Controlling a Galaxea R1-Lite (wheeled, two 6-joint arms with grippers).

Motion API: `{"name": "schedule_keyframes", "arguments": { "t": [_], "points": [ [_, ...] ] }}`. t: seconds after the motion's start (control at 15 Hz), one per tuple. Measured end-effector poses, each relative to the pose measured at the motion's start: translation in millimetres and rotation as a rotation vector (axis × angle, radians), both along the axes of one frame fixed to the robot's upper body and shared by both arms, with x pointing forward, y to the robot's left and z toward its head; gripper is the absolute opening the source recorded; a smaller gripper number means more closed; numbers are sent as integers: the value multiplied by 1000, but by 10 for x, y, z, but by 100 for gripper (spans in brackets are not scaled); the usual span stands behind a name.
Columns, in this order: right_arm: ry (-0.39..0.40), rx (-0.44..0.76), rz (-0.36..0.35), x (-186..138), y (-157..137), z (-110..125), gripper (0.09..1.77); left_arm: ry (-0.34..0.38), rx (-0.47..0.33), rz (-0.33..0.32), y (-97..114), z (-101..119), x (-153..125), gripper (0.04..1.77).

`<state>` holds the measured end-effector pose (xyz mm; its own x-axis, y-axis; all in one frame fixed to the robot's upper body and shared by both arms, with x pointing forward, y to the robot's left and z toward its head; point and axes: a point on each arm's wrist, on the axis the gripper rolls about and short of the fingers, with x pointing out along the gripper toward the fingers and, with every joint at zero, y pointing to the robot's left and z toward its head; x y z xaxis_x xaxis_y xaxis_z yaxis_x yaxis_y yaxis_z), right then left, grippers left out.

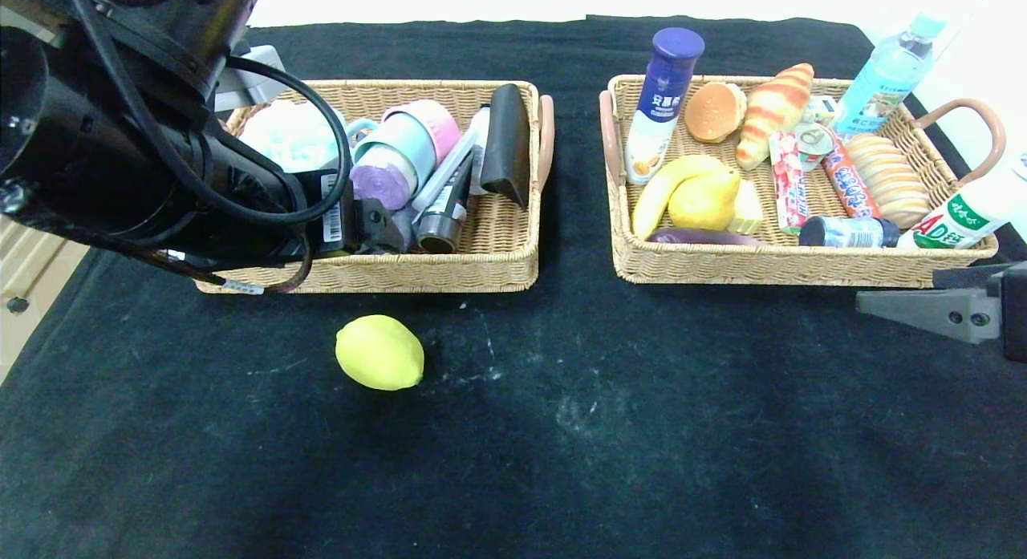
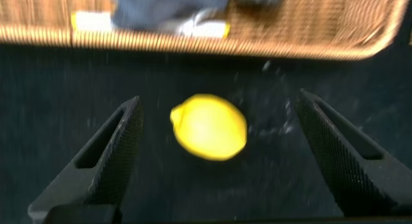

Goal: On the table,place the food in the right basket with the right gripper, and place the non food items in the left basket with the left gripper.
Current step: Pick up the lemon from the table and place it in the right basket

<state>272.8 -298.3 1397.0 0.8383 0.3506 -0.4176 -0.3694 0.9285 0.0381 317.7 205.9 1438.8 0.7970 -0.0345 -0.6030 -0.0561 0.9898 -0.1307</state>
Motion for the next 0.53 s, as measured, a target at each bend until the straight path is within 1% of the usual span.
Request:
{"name": "schedule_keyframes", "arguments": {
  "t": [0.27,0.53],
  "points": [
    [0,0,1,0,2,-2,171,112,-37,33,-20,-135,15,171],
    [2,-1,1,0,2,-5,171,187,-83,63,-55,-248,67,171]
  ]
}}
